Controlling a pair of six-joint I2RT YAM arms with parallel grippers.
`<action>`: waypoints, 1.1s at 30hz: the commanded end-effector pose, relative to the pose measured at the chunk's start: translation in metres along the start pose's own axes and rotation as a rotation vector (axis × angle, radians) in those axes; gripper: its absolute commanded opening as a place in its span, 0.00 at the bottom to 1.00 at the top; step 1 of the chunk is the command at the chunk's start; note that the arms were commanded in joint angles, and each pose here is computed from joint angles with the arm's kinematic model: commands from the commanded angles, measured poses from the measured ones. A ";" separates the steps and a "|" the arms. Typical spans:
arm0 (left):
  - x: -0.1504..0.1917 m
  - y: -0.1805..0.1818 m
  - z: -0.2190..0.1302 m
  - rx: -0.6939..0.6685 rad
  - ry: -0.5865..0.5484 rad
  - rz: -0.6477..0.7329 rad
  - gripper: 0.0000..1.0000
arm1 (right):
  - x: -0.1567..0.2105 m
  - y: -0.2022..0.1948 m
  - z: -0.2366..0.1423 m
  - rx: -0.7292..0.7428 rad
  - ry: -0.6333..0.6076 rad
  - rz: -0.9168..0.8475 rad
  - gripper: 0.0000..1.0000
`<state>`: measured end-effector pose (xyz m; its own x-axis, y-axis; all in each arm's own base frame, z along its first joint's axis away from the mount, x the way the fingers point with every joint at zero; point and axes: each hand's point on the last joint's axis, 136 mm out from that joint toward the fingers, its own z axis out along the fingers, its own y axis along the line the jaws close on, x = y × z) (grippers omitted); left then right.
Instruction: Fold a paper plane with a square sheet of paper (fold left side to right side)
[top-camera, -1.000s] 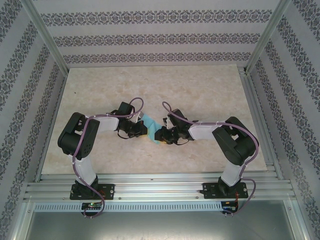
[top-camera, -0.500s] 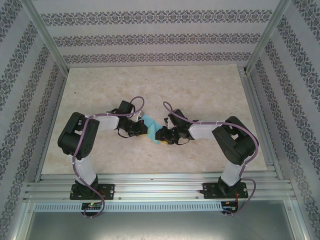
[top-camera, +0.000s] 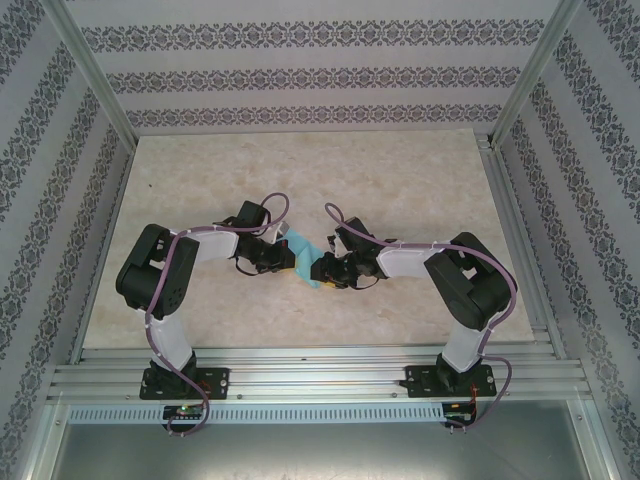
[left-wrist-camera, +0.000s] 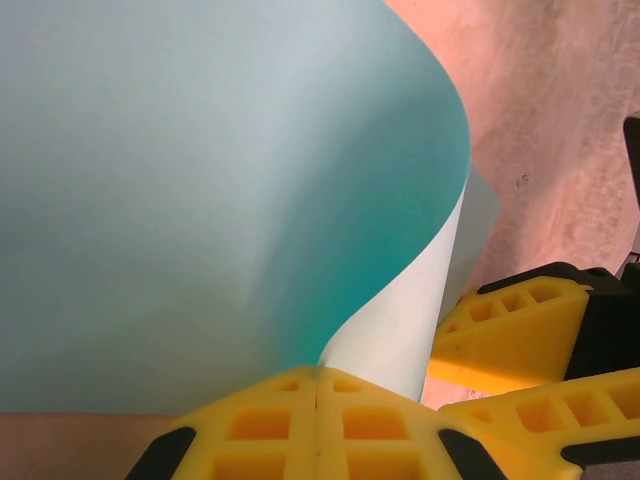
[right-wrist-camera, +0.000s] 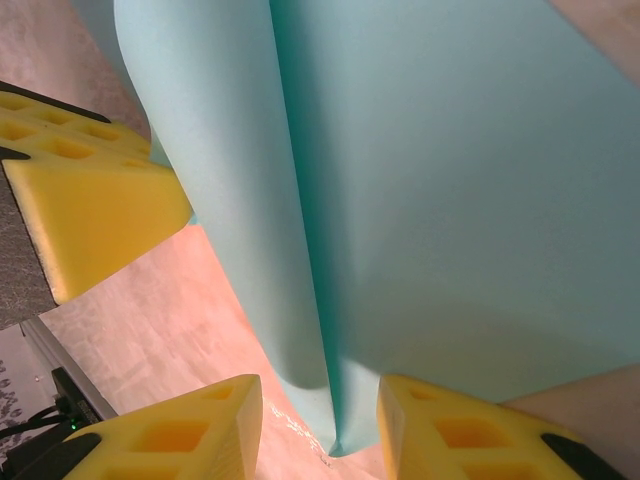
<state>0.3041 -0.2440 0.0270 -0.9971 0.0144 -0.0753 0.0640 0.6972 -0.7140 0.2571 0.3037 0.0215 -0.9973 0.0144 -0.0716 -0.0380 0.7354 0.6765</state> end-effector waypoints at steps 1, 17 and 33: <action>0.004 0.006 0.000 -0.006 0.015 0.013 0.00 | 0.003 -0.020 0.005 0.074 0.014 0.017 0.37; 0.009 0.010 -0.001 -0.017 0.017 0.003 0.00 | 0.004 -0.020 0.005 0.080 0.022 0.011 0.37; 0.006 0.015 0.003 -0.030 0.011 -0.004 0.00 | -0.012 0.036 -0.019 -0.030 -0.057 -0.100 0.31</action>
<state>0.2967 -0.2398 0.0192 -0.9983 0.0142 -0.0559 0.0495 0.7089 -0.7035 0.2583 0.3052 0.0339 -0.9955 -0.0019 -0.0951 -0.0654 0.7402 0.6692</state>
